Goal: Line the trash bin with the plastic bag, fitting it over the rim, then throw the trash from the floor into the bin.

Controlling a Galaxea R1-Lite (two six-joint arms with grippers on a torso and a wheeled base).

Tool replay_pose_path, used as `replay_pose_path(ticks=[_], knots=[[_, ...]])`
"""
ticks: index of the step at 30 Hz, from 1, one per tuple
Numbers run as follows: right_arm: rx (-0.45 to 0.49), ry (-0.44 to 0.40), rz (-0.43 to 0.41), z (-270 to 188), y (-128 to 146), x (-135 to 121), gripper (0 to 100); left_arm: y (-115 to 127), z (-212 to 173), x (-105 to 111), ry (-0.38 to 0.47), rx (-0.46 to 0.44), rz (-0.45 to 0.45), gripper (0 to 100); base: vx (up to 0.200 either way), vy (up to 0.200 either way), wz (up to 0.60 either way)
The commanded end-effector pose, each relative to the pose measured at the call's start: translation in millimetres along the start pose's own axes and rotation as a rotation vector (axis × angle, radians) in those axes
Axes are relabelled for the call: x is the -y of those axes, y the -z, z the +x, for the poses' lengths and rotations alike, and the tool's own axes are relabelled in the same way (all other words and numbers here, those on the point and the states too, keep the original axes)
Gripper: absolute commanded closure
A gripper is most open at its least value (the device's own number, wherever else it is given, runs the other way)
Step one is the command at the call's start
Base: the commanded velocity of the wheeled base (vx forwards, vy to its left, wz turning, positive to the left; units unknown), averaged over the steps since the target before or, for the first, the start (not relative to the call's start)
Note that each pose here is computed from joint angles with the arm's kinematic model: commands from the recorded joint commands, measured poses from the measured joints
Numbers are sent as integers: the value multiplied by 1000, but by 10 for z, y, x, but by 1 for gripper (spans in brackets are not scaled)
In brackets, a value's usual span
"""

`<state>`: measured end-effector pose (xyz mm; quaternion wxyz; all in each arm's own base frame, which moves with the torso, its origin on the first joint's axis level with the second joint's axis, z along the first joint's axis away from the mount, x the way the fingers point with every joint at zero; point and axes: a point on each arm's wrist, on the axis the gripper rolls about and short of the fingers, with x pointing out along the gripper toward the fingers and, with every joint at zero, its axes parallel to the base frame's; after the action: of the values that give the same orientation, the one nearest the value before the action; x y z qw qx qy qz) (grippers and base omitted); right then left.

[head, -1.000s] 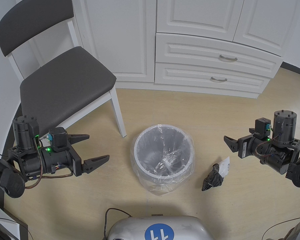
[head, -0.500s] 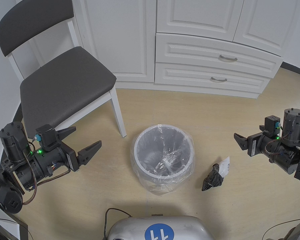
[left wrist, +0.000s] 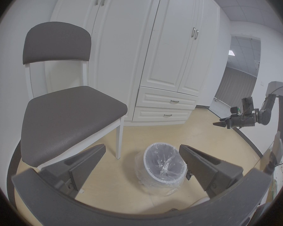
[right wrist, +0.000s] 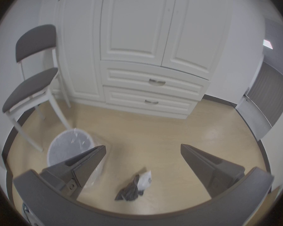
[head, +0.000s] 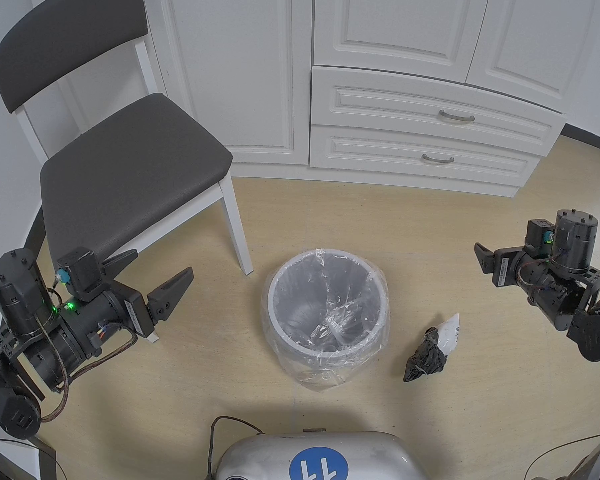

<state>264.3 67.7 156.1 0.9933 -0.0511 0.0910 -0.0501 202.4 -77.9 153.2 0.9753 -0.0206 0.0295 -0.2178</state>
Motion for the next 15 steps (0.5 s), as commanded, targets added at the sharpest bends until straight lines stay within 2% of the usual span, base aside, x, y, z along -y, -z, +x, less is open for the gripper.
replay_pose_path(ticks=[1,9,12,14,15], knots=[[-46,48,1,359,293,0,0,-45,4,-8,-12,37,-14,0,0,0,0],[-72,18,-8,324,175,-15,0,-123,-45,-26,-22,74,-11,0,0,0,0],[-147,-26,-1,540,-77,-122,0,-189,-94,-28,-25,107,-7,0,0,0,0],[-163,-32,0,587,-139,-138,0,-195,-100,-24,-23,110,-7,0,0,0,0],[-228,-62,12,675,-323,-169,0,-217,-114,-12,-18,120,-6,0,0,0,0]])
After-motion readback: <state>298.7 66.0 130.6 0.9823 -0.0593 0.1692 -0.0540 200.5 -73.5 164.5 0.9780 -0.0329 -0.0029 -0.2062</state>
